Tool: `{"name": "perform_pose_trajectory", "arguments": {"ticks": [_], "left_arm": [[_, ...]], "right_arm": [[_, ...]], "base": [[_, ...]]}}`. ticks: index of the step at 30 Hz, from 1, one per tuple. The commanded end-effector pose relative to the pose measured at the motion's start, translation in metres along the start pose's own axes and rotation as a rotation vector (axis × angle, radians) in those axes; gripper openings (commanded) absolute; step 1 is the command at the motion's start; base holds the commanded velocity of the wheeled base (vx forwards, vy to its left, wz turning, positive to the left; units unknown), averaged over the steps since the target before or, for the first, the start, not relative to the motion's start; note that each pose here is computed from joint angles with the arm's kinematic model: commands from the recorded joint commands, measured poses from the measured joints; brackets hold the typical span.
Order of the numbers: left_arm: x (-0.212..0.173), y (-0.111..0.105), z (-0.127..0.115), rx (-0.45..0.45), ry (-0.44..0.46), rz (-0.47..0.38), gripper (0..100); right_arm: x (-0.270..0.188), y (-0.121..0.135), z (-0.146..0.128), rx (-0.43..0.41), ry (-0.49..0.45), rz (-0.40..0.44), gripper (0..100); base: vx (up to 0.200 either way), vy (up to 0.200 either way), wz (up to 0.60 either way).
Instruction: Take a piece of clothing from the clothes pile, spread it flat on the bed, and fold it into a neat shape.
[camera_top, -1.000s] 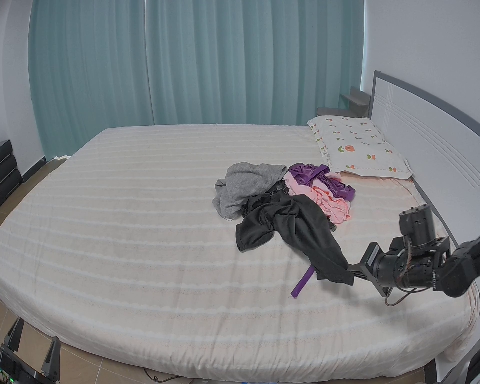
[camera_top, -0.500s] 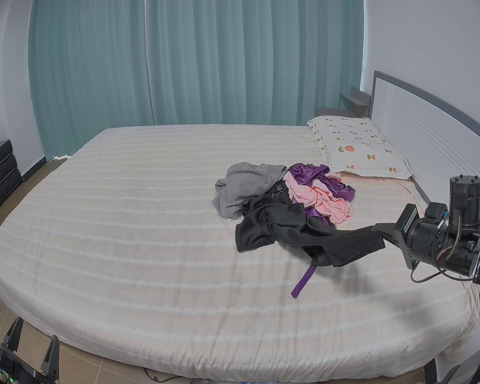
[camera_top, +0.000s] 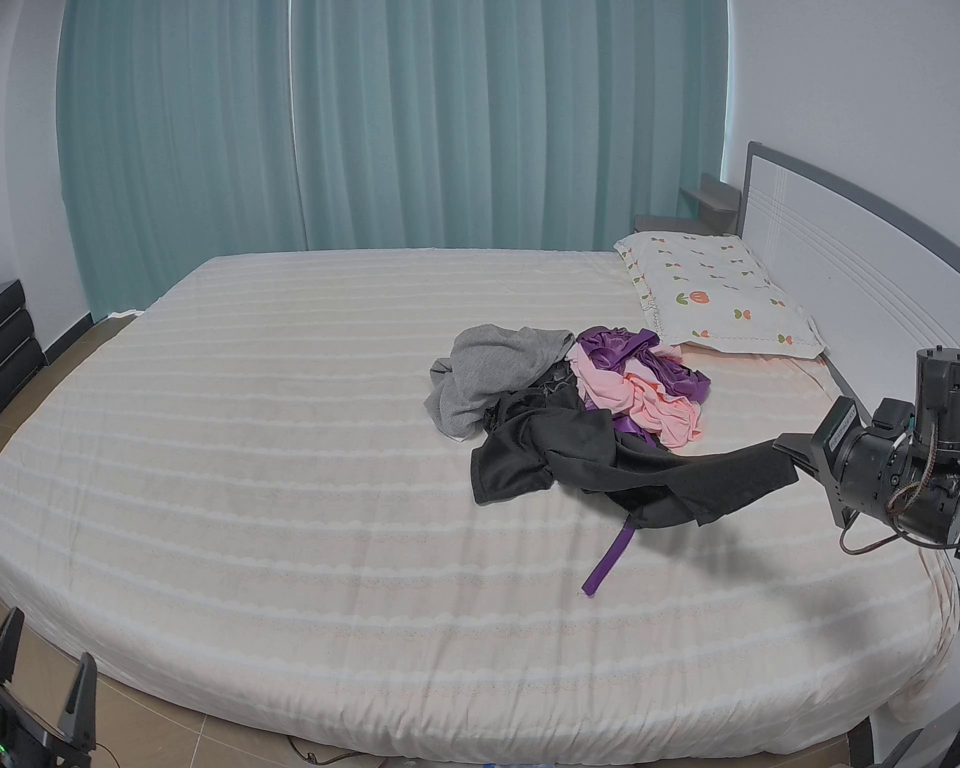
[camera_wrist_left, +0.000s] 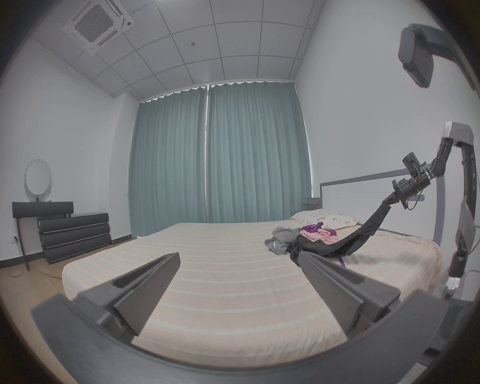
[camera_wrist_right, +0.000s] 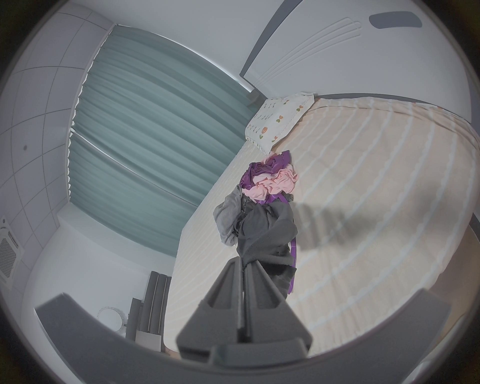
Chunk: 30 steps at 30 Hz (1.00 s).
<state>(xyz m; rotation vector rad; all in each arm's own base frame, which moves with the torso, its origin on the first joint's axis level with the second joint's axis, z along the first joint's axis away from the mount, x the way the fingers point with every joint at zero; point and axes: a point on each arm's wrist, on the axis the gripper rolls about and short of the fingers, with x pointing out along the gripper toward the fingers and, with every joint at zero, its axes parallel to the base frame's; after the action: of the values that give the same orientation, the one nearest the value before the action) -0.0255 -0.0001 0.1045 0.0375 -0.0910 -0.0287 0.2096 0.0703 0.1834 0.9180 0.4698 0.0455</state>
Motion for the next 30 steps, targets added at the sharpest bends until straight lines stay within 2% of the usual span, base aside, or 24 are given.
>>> {"name": "perform_pose_trajectory", "arguments": {"ticks": [1,3,5,7,9,10,13,15,16,20,21,22,23,26,30], "left_arm": [[0.028,0.002,0.062,-0.01,0.041,-0.12,100],[0.047,0.002,0.089,-0.004,0.042,-0.131,100],[0.069,0.0,0.101,-0.012,0.078,-0.166,100],[0.083,-0.003,0.097,-0.021,0.14,-0.244,100],[0.083,-0.003,0.097,-0.021,0.14,-0.244,100],[0.105,-0.011,0.085,-0.034,0.271,-0.378,100],[0.129,-0.022,0.079,-0.037,0.369,-0.462,100],[0.136,-0.026,0.078,-0.039,0.393,-0.483,100],[0.156,-0.039,0.073,-0.069,0.463,-0.534,100],[0.184,-0.066,0.062,-0.101,0.483,-0.617,100],[0.184,-0.066,0.062,-0.101,0.483,-0.617,100],[0.198,-0.08,0.053,-0.089,0.493,-0.629,100],[0.198,-0.08,0.053,-0.089,0.493,-0.629,100],[0.225,-0.102,0.038,-0.084,0.492,-0.596,100],[0.24,-0.129,0.021,-0.119,0.572,-0.597,100]], "right_arm": [[-0.006,-0.002,0.008,-0.005,-0.037,0.004,0],[-0.007,0.0,0.009,-0.006,-0.04,0.011,0],[-0.006,0.004,0.01,-0.009,-0.036,0.03,0],[-0.005,0.008,0.008,-0.015,-0.028,0.041,0],[-0.005,0.008,0.008,-0.015,-0.028,0.041,0],[-0.004,0.015,0.005,-0.024,-0.016,0.077,0],[-0.002,0.027,0.011,-0.033,-0.072,0.153,0],[-0.003,0.03,0.013,-0.035,-0.091,0.176,0],[-0.006,0.034,0.015,-0.053,-0.12,0.218,0],[-0.007,0.039,0.016,-0.077,-0.138,0.238,0],[-0.007,0.039,0.016,-0.077,-0.138,0.238,0],[-0.009,0.045,0.022,-0.073,-0.17,0.26,0],[-0.009,0.045,0.022,-0.073,-0.17,0.26,0],[-0.021,0.056,0.028,-0.081,-0.21,0.309,0],[-0.03,0.063,0.03,-0.125,-0.23,0.344,0]], "base": [[0.0,0.0,0.0],[0.0,0.0,0.0],[0.0,0.0,0.0],[0.0,0.0,0.0],[0.0,0.0,0.0],[0.0,0.0,0.0],[0.0,0.0,0.0],[0.0,0.0,0.0],[0.0,0.0,0.0],[0.0,0.0,0.0],[0.0,0.0,0.0],[0.0,0.0,0.0],[0.0,0.0,0.0],[0.0,0.0,0.0],[0.0,0.0,0.0]]}}
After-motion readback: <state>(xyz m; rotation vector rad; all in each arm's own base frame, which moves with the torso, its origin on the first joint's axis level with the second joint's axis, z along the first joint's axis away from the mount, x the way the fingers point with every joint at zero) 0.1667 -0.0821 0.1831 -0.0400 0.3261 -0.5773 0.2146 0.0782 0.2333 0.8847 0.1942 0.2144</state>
